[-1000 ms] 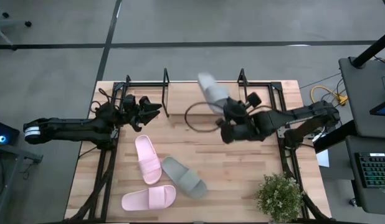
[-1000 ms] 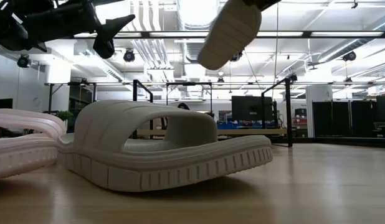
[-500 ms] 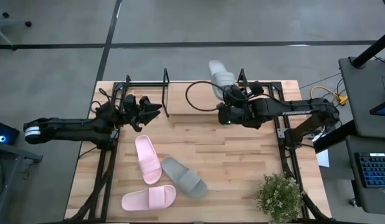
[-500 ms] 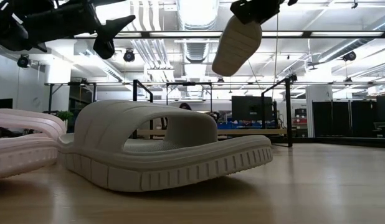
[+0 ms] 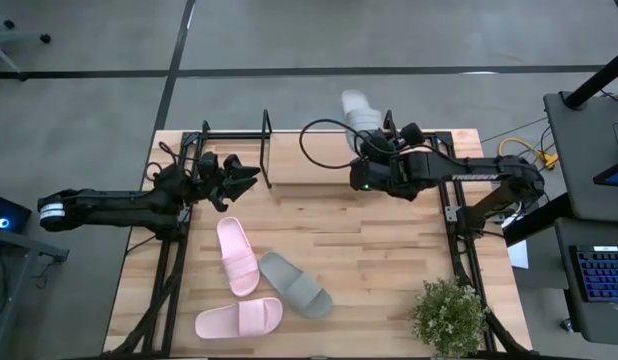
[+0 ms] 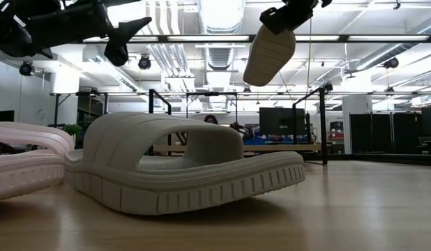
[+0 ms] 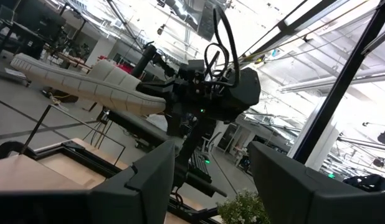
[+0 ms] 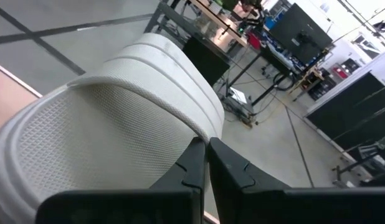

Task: Pick and place slides into the shelf
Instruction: Put the right gray slipper on the shelf

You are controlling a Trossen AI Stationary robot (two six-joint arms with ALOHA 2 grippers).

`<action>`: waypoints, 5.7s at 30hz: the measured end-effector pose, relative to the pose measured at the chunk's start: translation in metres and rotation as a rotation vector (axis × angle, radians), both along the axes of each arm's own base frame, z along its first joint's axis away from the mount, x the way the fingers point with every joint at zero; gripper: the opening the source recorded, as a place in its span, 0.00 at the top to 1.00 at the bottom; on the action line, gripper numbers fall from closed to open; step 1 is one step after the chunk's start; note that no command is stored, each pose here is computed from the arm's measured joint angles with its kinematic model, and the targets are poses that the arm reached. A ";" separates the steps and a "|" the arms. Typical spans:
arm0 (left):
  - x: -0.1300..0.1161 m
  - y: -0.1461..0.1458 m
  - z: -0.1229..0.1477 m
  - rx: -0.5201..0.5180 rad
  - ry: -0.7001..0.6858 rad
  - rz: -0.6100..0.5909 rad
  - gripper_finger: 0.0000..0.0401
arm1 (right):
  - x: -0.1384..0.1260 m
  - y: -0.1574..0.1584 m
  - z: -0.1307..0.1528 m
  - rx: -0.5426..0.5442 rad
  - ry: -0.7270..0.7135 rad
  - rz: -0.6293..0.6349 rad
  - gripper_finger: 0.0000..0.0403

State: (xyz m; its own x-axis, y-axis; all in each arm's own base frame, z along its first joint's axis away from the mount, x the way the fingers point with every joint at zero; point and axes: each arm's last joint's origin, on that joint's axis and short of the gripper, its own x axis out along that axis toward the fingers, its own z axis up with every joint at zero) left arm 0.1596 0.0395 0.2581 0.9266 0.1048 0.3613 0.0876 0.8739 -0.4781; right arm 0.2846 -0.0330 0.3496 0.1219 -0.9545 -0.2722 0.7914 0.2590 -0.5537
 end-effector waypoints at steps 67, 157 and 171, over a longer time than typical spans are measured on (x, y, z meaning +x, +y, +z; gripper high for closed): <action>0.000 0.000 -0.001 -0.001 0.003 0.000 0.52 | -0.001 0.001 -0.093 -0.105 0.019 -0.047 0.98; 0.000 0.001 -0.005 -0.014 0.013 0.023 0.52 | -0.021 0.001 -0.178 -0.112 0.031 -0.049 0.98; 0.000 0.001 -0.008 -0.047 0.039 0.014 0.52 | 0.011 0.008 -0.210 -0.169 0.146 -0.035 0.98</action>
